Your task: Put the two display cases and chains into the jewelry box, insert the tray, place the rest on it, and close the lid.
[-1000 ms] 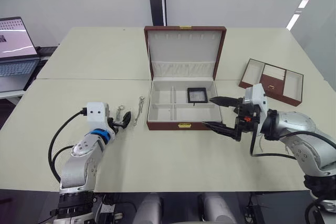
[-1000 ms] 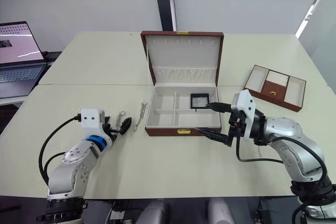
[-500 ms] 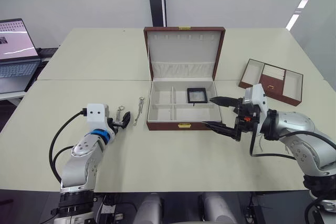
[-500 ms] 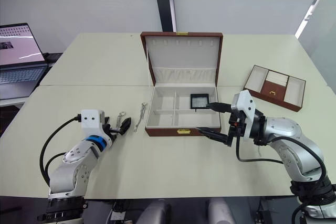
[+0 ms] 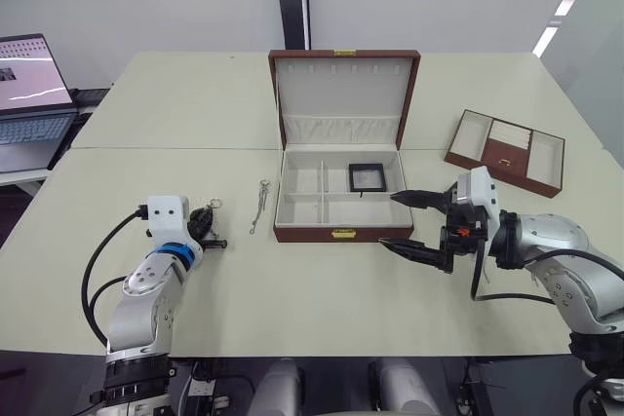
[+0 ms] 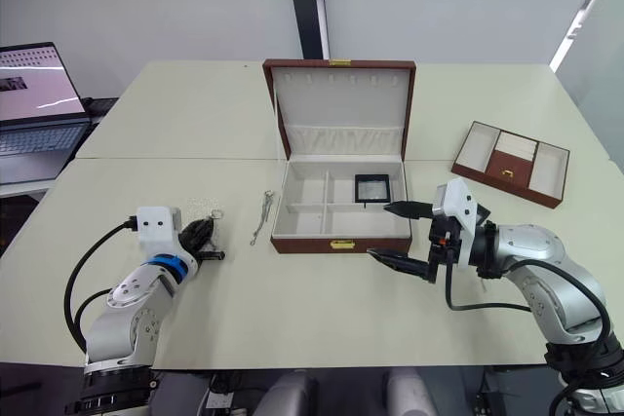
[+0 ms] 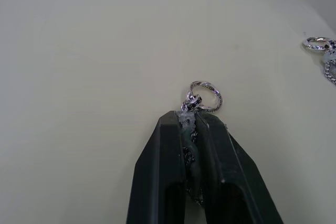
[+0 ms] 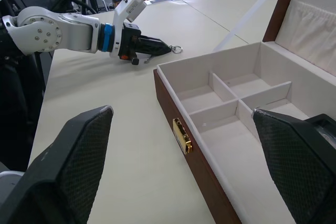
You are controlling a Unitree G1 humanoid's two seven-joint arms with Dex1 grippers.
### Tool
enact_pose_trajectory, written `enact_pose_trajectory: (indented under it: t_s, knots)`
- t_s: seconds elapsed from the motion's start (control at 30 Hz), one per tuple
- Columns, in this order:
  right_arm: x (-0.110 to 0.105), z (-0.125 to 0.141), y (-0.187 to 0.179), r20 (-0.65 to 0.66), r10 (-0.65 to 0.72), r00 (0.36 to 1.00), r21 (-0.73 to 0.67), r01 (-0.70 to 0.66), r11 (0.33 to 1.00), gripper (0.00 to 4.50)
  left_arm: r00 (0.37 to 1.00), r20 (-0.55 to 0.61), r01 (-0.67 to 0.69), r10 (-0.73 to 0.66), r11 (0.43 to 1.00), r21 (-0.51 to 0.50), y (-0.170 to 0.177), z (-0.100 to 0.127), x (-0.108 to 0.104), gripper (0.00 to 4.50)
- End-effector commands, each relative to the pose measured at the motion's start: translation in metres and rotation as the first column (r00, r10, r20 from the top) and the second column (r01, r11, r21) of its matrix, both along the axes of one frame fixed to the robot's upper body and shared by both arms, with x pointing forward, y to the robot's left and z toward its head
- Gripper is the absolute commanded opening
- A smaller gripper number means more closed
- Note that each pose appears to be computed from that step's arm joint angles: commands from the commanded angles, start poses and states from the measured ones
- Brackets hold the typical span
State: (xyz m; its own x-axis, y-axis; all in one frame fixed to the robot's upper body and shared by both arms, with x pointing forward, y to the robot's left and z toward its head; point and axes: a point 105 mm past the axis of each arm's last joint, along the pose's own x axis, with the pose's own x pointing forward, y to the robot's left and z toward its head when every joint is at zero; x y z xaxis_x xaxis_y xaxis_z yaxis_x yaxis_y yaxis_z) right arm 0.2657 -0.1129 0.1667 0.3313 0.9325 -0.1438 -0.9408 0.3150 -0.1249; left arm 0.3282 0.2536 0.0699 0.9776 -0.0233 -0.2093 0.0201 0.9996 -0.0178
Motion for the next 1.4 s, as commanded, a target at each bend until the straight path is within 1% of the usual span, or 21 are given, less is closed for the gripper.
enact_pose_trajectory:
  t_s: [0.03, 0.2, 0.3, 0.4, 0.53, 0.57, 0.7, 0.77, 0.83, 1.03, 1.1, 1.2, 1.3, 1.4]
  knots:
    - [0.000, 0.009, -0.001, 0.048, -0.001, 0.999, 0.008, 0.001, 1.000, 4.50, 0.997, -0.070, 0.011, -0.012, 1.000, -0.018, -0.004, -0.021, -0.004, 0.04]
    - [0.000, 0.010, -0.002, 0.055, -0.003, 0.998, 0.009, 0.002, 1.000, 4.50, 0.998, -0.056, -0.007, 0.006, 1.000, -0.016, -0.001, -0.020, -0.003, 0.04]
    - [0.000, 0.012, -0.002, 0.061, -0.006, 0.998, 0.013, 0.005, 1.000, 4.50, 0.999, -0.028, -0.017, 0.016, 1.000, -0.020, 0.001, -0.013, -0.002, 0.04]
    - [0.000, 0.015, -0.002, 0.068, -0.007, 0.998, 0.017, 0.005, 1.000, 4.50, 1.000, 0.026, -0.017, 0.018, 0.999, -0.036, -0.001, 0.003, 0.001, 0.04]
    - [0.002, 0.020, -0.004, 0.080, -0.011, 0.997, 0.021, 0.009, 1.000, 4.50, 0.993, 0.118, 0.001, 0.007, 0.998, -0.065, -0.010, 0.038, 0.007, 0.04]
    - [0.002, 0.021, -0.005, 0.081, -0.013, 0.997, 0.023, 0.011, 1.000, 4.50, 0.992, 0.129, 0.006, 0.003, 0.998, -0.068, -0.012, 0.044, 0.008, 0.04]
    - [0.006, 0.024, -0.009, 0.087, -0.029, 0.996, 0.021, 0.027, 0.999, 4.50, 0.973, 0.224, 0.080, -0.060, 0.993, -0.082, -0.037, 0.087, 0.013, 0.04]
    - [0.007, 0.024, -0.011, 0.087, -0.035, 0.996, 0.018, 0.033, 0.999, 4.50, 0.960, 0.257, 0.136, -0.107, 0.986, -0.096, -0.054, 0.103, 0.013, 0.04]
    - [0.008, 0.024, -0.012, 0.088, -0.042, 0.995, 0.019, 0.041, 0.999, 4.50, 0.946, 0.280, 0.199, -0.163, 0.974, -0.105, -0.073, 0.116, 0.014, 0.04]
    - [0.012, 0.026, -0.016, 0.097, -0.069, 0.993, 0.020, 0.068, 0.997, 4.50, 0.896, 0.328, 0.355, -0.299, 0.927, -0.124, -0.125, 0.141, 0.016, 0.04]
    - [0.012, 0.027, -0.018, 0.098, -0.078, 0.992, 0.020, 0.076, 0.997, 4.50, 0.886, 0.334, 0.381, -0.321, 0.915, -0.131, -0.134, 0.144, 0.016, 0.04]
    - [0.011, 0.027, -0.020, 0.101, -0.091, 0.991, 0.021, 0.089, 0.996, 4.50, 0.881, 0.327, 0.402, -0.342, 0.905, -0.136, -0.143, 0.141, 0.018, 0.04]
    - [0.010, 0.027, -0.021, 0.100, -0.103, 0.990, 0.020, 0.102, 0.995, 4.50, 0.881, 0.314, 0.409, -0.354, 0.903, -0.130, -0.147, 0.135, 0.020, 0.04]
    - [0.009, 0.027, -0.024, 0.100, -0.115, 0.988, 0.017, 0.113, 0.993, 4.50, 0.893, 0.290, 0.390, -0.344, 0.913, -0.118, -0.146, 0.126, 0.027, 0.04]
